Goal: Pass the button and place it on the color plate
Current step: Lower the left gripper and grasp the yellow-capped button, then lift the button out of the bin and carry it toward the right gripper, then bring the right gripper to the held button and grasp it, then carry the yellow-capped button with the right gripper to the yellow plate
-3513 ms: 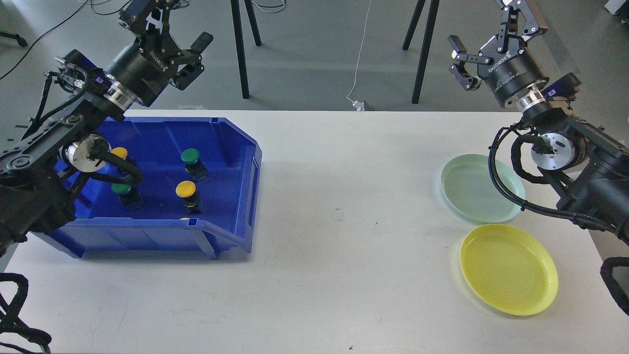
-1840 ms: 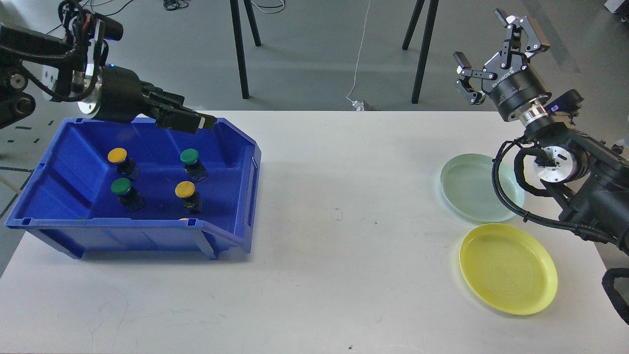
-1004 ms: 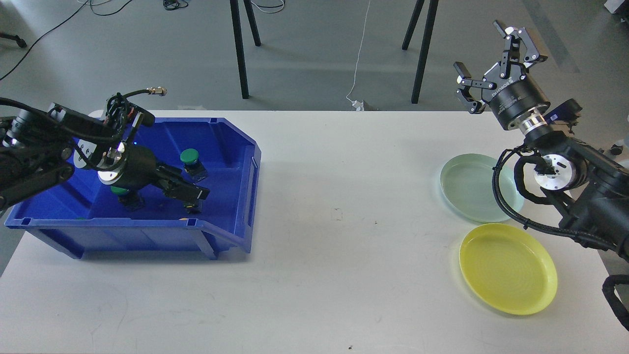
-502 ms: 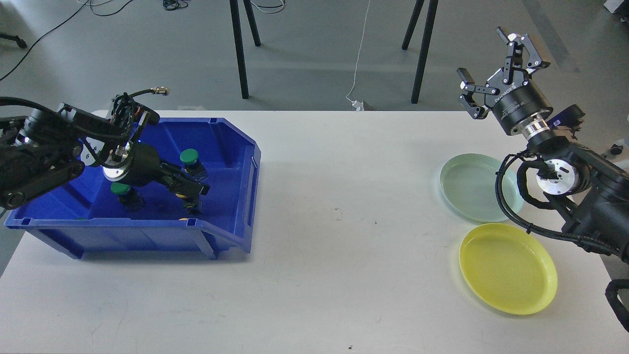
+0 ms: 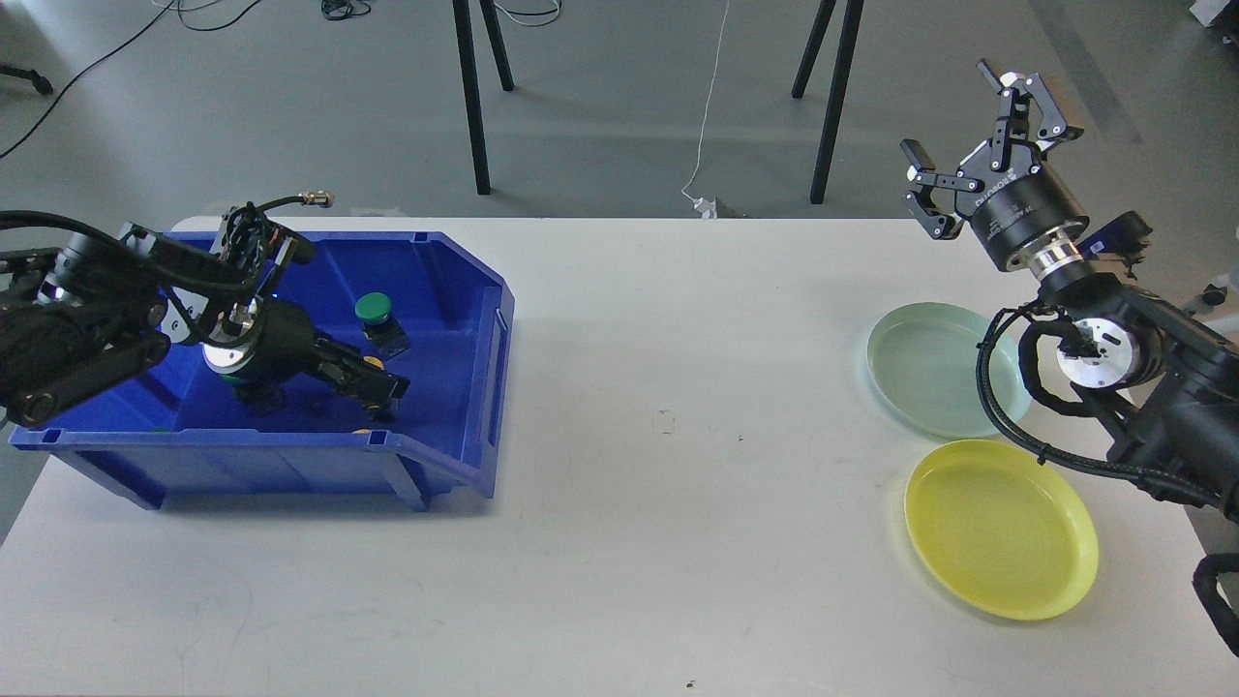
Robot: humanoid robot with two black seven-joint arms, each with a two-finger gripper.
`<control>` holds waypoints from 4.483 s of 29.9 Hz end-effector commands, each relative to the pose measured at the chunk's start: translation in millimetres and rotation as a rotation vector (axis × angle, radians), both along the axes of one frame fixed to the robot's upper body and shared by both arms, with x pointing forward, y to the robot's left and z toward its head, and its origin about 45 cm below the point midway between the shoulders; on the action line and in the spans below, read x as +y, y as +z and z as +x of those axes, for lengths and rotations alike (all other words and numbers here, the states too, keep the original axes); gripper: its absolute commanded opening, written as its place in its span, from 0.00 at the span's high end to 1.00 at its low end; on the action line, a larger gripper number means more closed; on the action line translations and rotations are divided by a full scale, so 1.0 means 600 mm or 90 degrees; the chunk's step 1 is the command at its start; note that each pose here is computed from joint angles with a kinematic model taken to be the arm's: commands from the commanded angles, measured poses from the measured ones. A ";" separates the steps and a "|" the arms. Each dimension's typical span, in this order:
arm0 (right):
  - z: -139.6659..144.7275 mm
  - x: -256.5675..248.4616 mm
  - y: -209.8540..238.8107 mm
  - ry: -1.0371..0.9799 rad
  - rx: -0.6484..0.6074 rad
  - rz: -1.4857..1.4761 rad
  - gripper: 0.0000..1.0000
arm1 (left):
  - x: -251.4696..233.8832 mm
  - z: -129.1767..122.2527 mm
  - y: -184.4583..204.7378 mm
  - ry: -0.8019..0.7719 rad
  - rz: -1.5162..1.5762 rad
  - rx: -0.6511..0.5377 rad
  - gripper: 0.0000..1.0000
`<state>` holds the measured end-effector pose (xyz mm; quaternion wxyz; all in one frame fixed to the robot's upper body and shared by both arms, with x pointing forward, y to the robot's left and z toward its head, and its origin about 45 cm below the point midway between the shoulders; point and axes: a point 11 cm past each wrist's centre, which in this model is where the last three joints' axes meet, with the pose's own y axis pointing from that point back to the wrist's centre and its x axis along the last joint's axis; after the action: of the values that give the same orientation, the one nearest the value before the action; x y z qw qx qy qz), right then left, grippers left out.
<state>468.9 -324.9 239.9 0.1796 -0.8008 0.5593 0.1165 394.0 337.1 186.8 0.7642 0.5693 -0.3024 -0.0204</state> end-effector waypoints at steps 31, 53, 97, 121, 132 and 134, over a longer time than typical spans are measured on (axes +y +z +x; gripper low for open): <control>-0.054 0.038 0.026 0.135 -0.018 -0.068 0.00 | -0.284 -0.017 0.199 0.145 -0.848 0.136 1.00; -0.231 0.143 -0.016 0.341 0.030 -0.018 0.01 | -0.339 -0.054 0.108 0.180 -0.868 0.233 0.98; -0.227 0.271 -0.017 0.387 0.018 0.021 0.35 | -0.338 -0.053 0.104 0.176 -0.857 0.224 0.98; -0.222 0.275 -0.026 0.340 0.023 -0.009 1.00 | -0.351 -0.049 0.107 0.185 -0.884 0.236 0.15; -0.249 0.141 -0.047 0.223 0.067 -0.065 1.00 | -0.348 -0.048 0.105 0.193 -0.888 0.237 0.06; -0.268 0.073 -0.048 0.168 0.084 -0.110 1.00 | -0.348 -0.048 0.104 0.194 -0.888 0.237 0.06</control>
<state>321.7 -230.1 211.5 0.0912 -0.8909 0.4142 0.1625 365.8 128.7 250.5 0.9816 -0.0274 -0.0291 0.1868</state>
